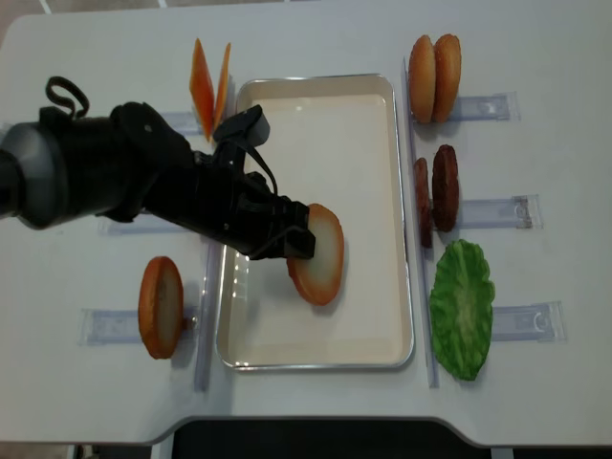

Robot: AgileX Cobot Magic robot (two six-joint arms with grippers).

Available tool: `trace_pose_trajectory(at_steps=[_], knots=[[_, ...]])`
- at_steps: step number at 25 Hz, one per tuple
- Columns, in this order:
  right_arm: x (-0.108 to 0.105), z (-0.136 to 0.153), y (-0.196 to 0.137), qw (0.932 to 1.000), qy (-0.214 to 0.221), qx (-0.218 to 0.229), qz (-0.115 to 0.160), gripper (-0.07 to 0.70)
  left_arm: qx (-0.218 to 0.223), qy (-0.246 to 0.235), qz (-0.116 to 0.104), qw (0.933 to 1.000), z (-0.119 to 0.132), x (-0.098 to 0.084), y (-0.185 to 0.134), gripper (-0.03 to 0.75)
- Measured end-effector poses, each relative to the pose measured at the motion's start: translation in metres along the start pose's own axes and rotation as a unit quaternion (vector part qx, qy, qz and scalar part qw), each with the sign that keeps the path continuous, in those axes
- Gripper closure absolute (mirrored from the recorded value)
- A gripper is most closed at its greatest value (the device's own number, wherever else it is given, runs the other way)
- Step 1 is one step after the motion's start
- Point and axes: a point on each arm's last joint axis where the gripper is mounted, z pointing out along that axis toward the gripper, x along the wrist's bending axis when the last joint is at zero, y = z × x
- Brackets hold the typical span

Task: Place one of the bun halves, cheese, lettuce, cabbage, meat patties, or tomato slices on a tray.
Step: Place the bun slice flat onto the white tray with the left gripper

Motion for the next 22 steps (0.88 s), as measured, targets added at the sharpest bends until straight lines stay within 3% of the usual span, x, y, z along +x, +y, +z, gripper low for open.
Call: trace_pose_trajectory(at_steps=[7,22], knots=[[0.0,0.0,0.0,1.0,0.0,0.0,0.0,0.047,-0.001,-0.022,-0.009,0.9997,0.019,0.006,0.002,0.576],[0.0,0.0,0.0,1.0,0.0,0.0,0.0,0.047,0.012,-0.023,-0.016,0.9995,0.02,0.006,-0.001,0.577]])
